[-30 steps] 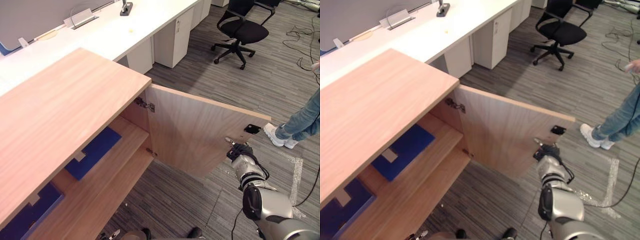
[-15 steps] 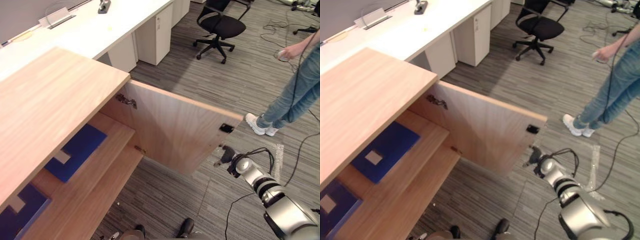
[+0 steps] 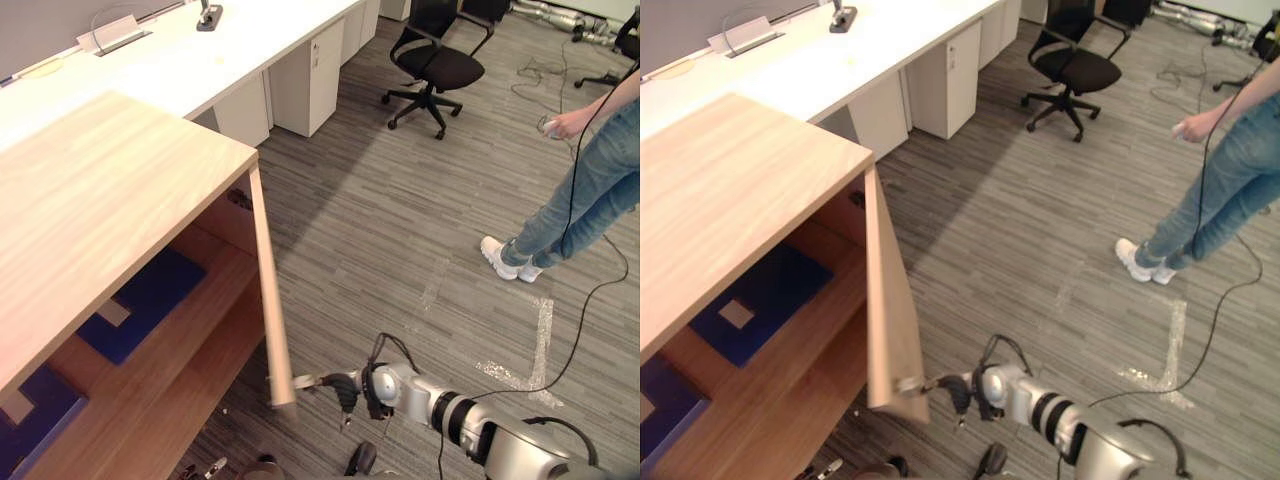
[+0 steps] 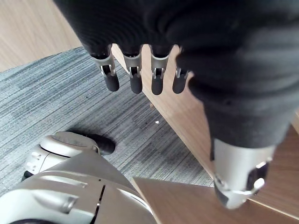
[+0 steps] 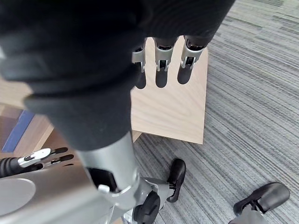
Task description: Walk over to the cabinet, pick up the folder, carry it to the office cabinet, place the folder inside the office cabinet, then close the office cabinet door
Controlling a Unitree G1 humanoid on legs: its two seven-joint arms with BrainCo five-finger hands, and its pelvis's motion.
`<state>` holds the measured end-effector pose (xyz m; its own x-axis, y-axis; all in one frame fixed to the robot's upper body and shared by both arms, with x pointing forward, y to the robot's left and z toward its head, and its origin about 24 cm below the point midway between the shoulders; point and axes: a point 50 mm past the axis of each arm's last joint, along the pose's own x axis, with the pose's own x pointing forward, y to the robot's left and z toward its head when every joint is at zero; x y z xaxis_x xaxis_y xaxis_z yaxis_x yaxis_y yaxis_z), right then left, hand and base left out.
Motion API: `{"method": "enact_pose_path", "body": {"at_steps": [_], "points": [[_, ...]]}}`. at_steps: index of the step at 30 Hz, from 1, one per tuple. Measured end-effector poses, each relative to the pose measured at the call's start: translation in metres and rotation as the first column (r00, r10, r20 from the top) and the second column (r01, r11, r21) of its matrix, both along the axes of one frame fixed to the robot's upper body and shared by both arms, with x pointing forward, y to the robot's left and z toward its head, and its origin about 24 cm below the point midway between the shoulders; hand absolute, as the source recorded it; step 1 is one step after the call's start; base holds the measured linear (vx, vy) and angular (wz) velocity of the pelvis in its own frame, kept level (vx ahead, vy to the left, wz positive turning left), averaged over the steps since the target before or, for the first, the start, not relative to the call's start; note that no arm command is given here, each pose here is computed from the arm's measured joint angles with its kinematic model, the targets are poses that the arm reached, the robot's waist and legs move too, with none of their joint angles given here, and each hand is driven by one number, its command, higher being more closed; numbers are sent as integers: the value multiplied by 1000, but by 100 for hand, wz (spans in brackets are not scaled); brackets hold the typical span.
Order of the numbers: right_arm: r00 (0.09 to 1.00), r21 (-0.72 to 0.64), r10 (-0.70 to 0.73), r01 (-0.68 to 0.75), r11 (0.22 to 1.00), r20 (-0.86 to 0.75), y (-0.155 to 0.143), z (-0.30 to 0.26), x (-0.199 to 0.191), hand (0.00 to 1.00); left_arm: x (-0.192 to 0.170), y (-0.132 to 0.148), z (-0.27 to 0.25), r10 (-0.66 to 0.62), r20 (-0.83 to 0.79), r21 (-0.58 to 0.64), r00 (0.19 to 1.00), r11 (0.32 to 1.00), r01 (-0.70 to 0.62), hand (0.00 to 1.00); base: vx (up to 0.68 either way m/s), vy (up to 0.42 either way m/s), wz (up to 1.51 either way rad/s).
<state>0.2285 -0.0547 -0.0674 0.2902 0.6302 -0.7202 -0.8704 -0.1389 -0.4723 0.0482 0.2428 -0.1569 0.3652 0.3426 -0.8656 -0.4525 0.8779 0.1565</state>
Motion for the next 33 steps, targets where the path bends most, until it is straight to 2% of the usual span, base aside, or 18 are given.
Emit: {"method": "enact_pose_path", "body": {"at_steps": [7, 14, 17, 19, 21, 23, 24, 26, 27, 29, 30, 32, 33], "points": [[983, 20, 176, -175, 984, -48, 34, -2, -26, 0, 4, 1, 1, 25, 11, 8, 1000, 1000, -25, 0, -19, 49, -8], [981, 38, 183, -181, 983, -59, 46, -2, -29, 0, 11, -4, 0, 45, 30, -2, 999, 999, -45, 0, 3, 18, 6], [992, -16, 110, -111, 994, -65, 40, -15, -25, 0, 14, -4, 1, 53, 39, 0, 998, 999, -53, 0, 20, 31, 21], [992, -45, -87, 83, 995, -92, 21, -28, -17, 0, 19, -6, 1, 50, 51, -6, 997, 999, -49, 0, 31, 52, 50], [960, -94, -254, 243, 965, -120, 0, -41, -17, 0, 21, -7, 1, 46, 55, -7, 997, 999, -46, 0, 24, 66, 64], [859, -133, -481, 464, 876, -175, -29, -57, -26, 0, 24, -8, 2, 19, 65, -1, 998, 1000, -19, 0, 23, 102, 94], [818, -147, -544, 524, 839, -186, -39, -62, -31, 0, 25, -9, 2, 11, 65, 1, 998, 1000, -11, 0, 18, 131, 133], [621, -220, -750, 717, 661, -228, -78, -79, -59, 0, 31, -12, 3, -49, 74, 12, 996, 999, 48, 0, 39, 170, 166], [564, -238, -793, 757, 608, -232, -88, -83, -66, 0, 32, -14, 3, -69, 74, 15, 995, 998, 68, 0, 129, 325, 174], [375, -279, -897, 858, 431, -232, -112, -91, -89, 0, 30, -19, 2, -150, 49, 24, 987, 989, 149, 0, 145, 351, 142], [338, -275, -911, 876, 397, -238, -112, -91, -91, 0, 28, -19, 2, -167, 39, 28, 985, 986, 166, 0, 97, 210, 96], [174, -255, -946, 935, 246, -275, -114, -93, -96, 0, 25, -18, 1, -210, 12, 37, 978, 977, 209, 0, 73, 80, 91], [129, -254, -950, 945, 204, -285, -115, -93, -98, 0, 25, -18, 1, -224, 5, 41, 975, 974, 224, 0, 51, -46, 89]]}}
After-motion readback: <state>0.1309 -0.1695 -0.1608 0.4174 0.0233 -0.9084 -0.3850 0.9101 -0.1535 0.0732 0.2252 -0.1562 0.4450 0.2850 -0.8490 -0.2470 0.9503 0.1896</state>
